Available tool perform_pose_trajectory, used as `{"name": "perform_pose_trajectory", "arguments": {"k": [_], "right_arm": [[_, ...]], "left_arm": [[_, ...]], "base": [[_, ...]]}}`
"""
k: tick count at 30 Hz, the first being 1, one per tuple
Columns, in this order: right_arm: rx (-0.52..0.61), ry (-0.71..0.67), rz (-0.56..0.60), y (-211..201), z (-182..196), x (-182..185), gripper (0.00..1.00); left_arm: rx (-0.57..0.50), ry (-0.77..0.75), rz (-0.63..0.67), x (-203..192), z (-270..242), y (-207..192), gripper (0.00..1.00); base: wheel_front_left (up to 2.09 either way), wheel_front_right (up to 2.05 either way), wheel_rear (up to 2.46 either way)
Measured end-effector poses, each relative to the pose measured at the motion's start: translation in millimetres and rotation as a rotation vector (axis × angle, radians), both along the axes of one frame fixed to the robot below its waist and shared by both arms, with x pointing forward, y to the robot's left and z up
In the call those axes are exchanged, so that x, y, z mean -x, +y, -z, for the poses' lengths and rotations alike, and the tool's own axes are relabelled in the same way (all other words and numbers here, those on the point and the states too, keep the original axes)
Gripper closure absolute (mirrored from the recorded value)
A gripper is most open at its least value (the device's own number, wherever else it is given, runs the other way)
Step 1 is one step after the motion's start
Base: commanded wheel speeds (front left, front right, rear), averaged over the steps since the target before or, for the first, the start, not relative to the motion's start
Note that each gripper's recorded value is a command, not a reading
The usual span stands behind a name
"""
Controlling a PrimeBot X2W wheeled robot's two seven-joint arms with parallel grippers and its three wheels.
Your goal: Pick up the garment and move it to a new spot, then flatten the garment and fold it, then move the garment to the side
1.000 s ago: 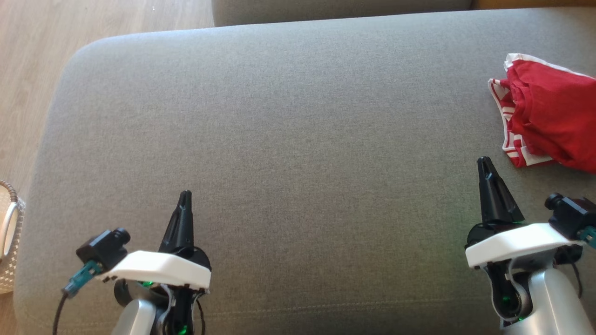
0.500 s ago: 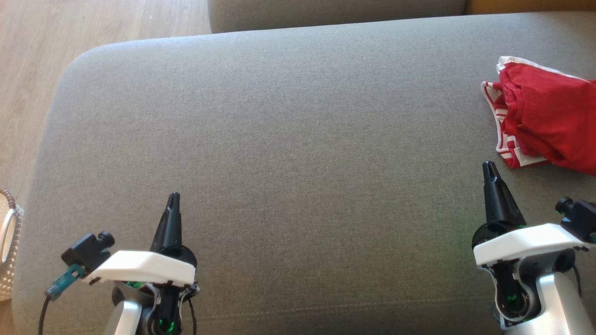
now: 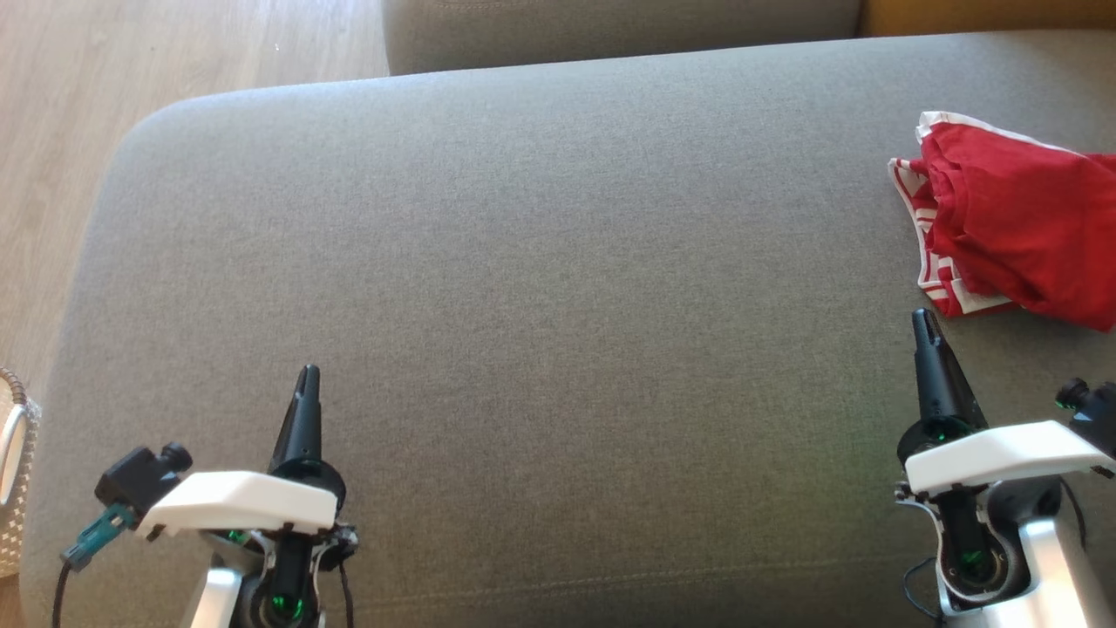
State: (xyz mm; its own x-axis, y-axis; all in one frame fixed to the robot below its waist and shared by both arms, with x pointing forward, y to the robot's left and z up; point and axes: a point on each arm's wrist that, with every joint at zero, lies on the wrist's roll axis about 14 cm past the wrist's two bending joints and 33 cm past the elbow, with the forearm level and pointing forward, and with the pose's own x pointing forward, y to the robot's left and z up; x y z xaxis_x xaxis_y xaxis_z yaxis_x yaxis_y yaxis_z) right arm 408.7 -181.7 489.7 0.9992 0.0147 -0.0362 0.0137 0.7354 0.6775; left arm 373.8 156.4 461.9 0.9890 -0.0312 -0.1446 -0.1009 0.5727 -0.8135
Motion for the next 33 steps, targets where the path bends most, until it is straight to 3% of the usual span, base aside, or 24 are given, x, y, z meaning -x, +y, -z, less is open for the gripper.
{"name": "perform_pose_trajectory", "arguments": {"k": [33], "right_arm": [[-0.419, 0.025, 0.049, -14.4, 0.1, 11.8, 1.00]], "left_arm": [[0.315, 0.010, -0.043, -0.3, -4.1, 13.8, 1.00]], "base": [[0.00, 0.00, 0.00]]}}
